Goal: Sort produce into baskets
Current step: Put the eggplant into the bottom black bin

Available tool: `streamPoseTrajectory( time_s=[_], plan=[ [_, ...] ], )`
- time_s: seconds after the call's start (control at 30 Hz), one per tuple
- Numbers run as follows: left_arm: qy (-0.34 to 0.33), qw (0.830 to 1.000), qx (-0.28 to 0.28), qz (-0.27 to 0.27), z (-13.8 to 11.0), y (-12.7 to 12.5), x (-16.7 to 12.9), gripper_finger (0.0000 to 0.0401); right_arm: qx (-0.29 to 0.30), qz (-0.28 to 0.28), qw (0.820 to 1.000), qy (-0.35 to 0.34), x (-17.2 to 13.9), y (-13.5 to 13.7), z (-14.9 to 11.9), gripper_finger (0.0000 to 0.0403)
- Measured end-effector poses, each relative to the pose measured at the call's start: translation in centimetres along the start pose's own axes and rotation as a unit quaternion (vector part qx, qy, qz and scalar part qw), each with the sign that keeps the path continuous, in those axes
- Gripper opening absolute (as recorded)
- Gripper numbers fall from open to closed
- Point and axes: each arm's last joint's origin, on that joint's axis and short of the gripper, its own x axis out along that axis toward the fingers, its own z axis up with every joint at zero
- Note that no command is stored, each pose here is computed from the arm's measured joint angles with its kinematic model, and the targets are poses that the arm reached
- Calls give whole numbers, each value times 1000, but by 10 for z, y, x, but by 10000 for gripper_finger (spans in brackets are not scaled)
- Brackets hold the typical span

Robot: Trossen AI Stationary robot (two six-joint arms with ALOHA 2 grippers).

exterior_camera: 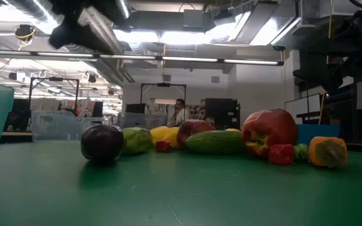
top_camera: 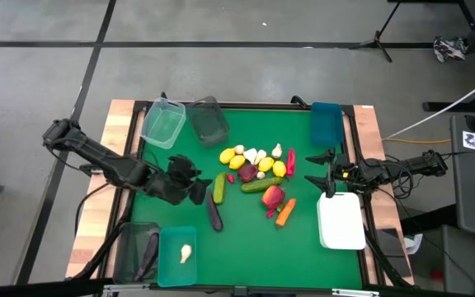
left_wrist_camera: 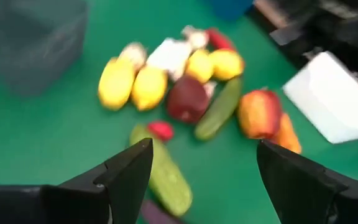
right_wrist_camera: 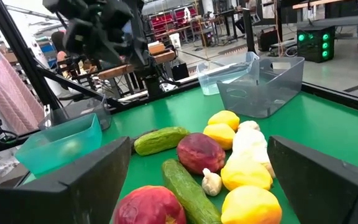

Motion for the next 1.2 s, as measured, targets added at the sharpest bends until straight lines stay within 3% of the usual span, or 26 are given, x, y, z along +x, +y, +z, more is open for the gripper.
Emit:
streamPoseTrajectory(
  time_s=[0.27, 0.37, 0.43, 0.53, 0.67, 0.87, 1.03, 1.2],
  plan=[
    [52, 995, 44, 72, -24, 6, 25, 281, 0, 0, 1000, -1, 0, 0, 0, 376],
    [76, 986, 138, 55, -29, 2, 31, 281, 0, 0, 1000, -1, 0, 0, 0, 376],
    [108, 964, 243, 22, -33, -2, 35, 281, 0, 0, 1000, -1, 0, 0, 0, 376],
    [122, 914, 384, -43, -39, -11, 39, 281, 0, 0, 1000, -1, 0, 0, 0, 376],
    [123, 841, 512, -125, -44, -20, 47, 281, 0, 0, 1000, -1, 0, 0, 0, 376],
    [165, 791, 562, -177, -45, -18, 62, 281, 0, 0, 1000, -1, 0, 0, 0, 376],
    [197, 740, 610, -205, -45, -11, 69, 281, 1, 0, 1000, -2, 0, 0, 0, 376],
    [192, 709, 640, -224, -41, -9, 72, 281, 1, 0, 1000, -3, 0, 0, 1, 376]
  ],
)
